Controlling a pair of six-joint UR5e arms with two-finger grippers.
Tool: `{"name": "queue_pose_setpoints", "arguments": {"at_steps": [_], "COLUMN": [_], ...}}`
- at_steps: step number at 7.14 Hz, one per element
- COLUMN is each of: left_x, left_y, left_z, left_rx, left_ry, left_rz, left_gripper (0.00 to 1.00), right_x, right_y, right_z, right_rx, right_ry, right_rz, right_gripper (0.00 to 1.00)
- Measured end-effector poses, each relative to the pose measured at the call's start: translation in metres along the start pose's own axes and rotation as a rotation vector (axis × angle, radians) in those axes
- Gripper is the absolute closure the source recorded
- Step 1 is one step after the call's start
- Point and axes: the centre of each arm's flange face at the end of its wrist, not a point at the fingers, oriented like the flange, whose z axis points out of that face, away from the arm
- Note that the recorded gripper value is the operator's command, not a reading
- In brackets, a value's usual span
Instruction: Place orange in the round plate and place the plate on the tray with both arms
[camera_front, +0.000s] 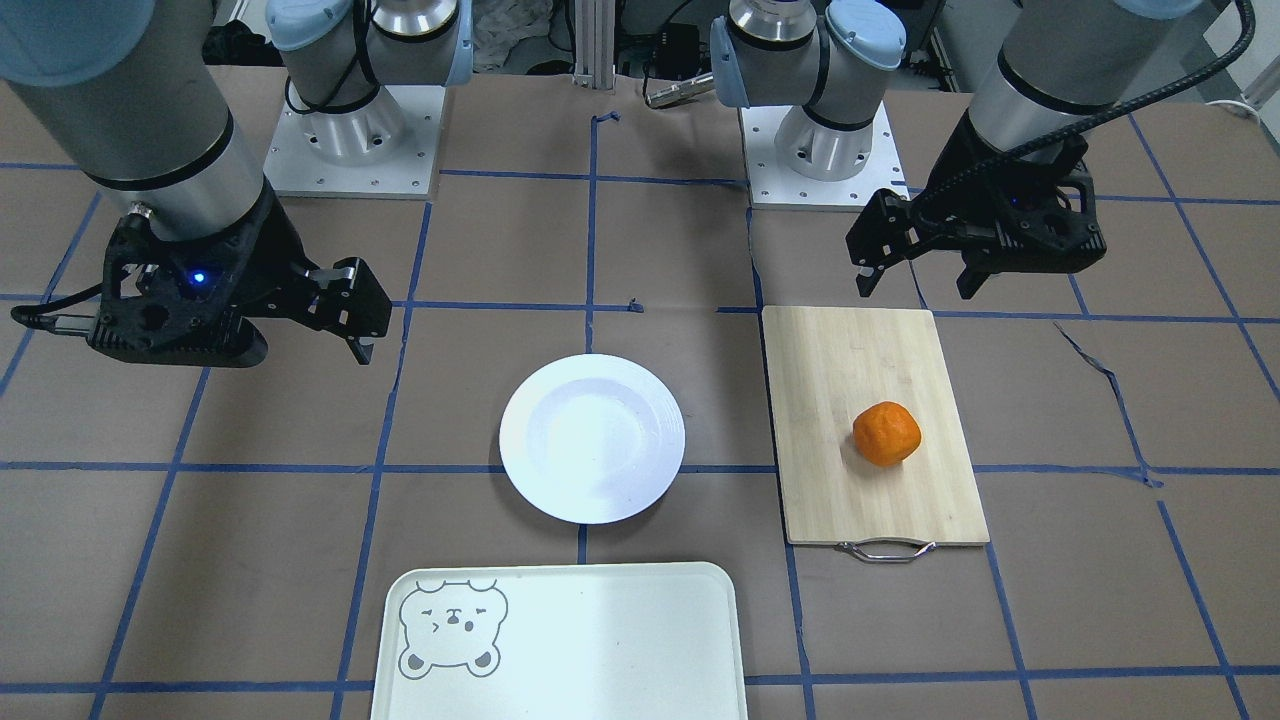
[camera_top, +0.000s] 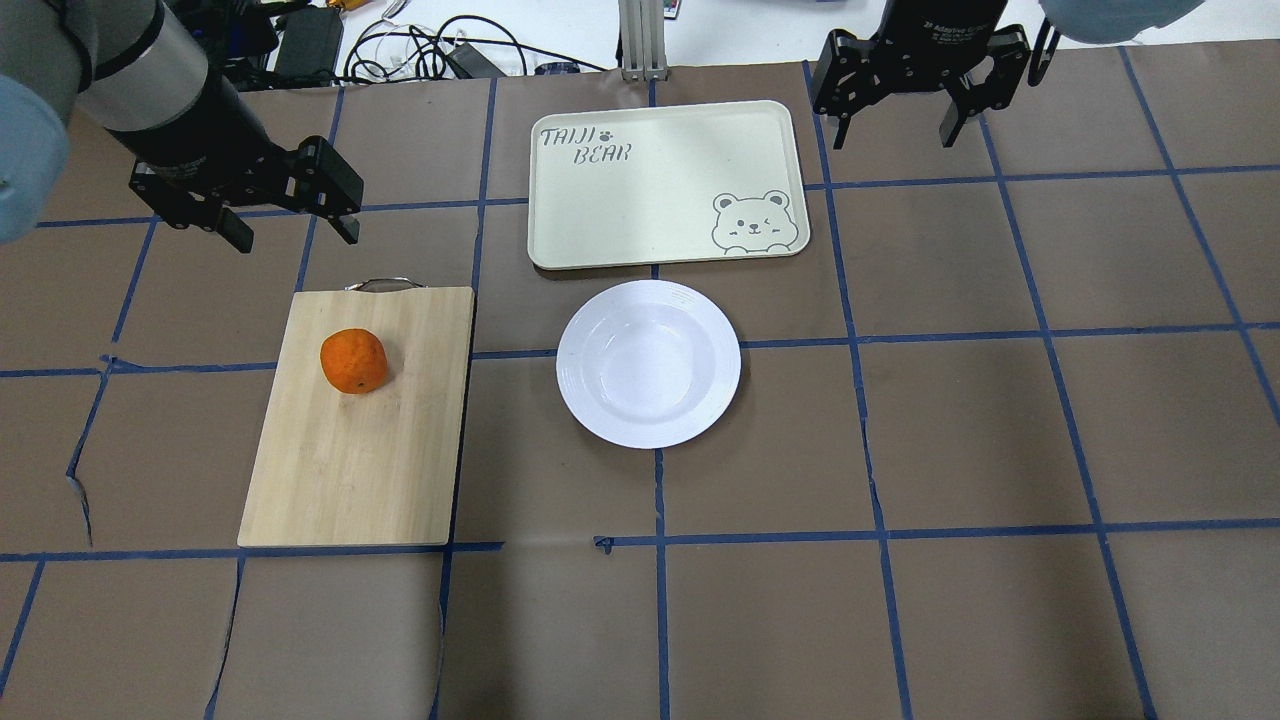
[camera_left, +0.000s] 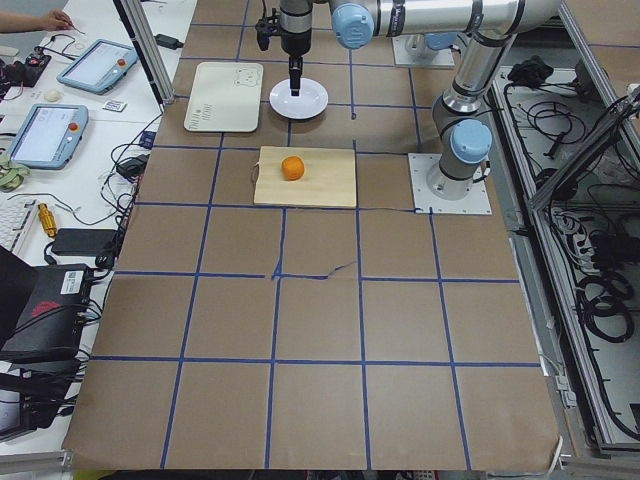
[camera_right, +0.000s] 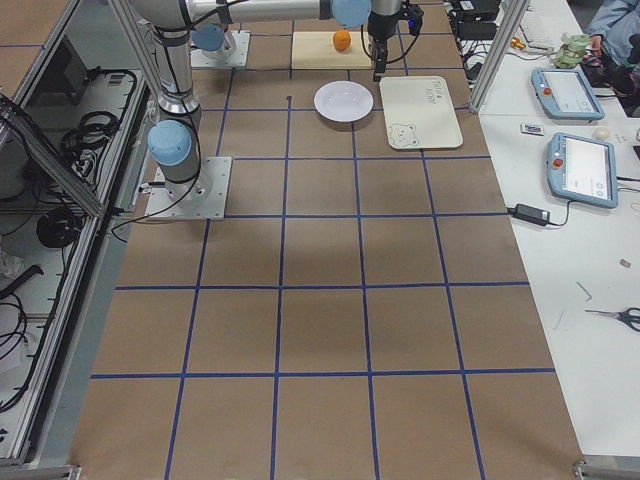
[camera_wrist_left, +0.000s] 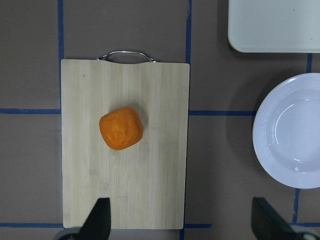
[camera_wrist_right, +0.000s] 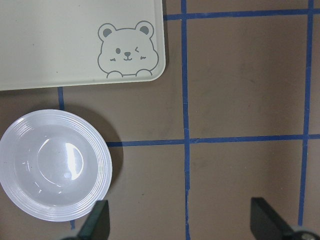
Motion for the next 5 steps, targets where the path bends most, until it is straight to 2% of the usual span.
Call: {"name": "queue_pose_setpoints", "arguments": {"at_steps": [5], "left_x": [-0.0007], "left_y": [-0.0001], "left_z": [-0.0027], "left_rx": [0.006], "left_ry": [-0.003], "left_rz": [-0.001], "left_gripper": [0.00], "right_x": [0.0012], "right_y": [0.0068], "right_z": [0.0003], "right_rx": [0.003], "right_ry": [0.001], "right_rz": [0.001], "right_gripper": [0.00]}}
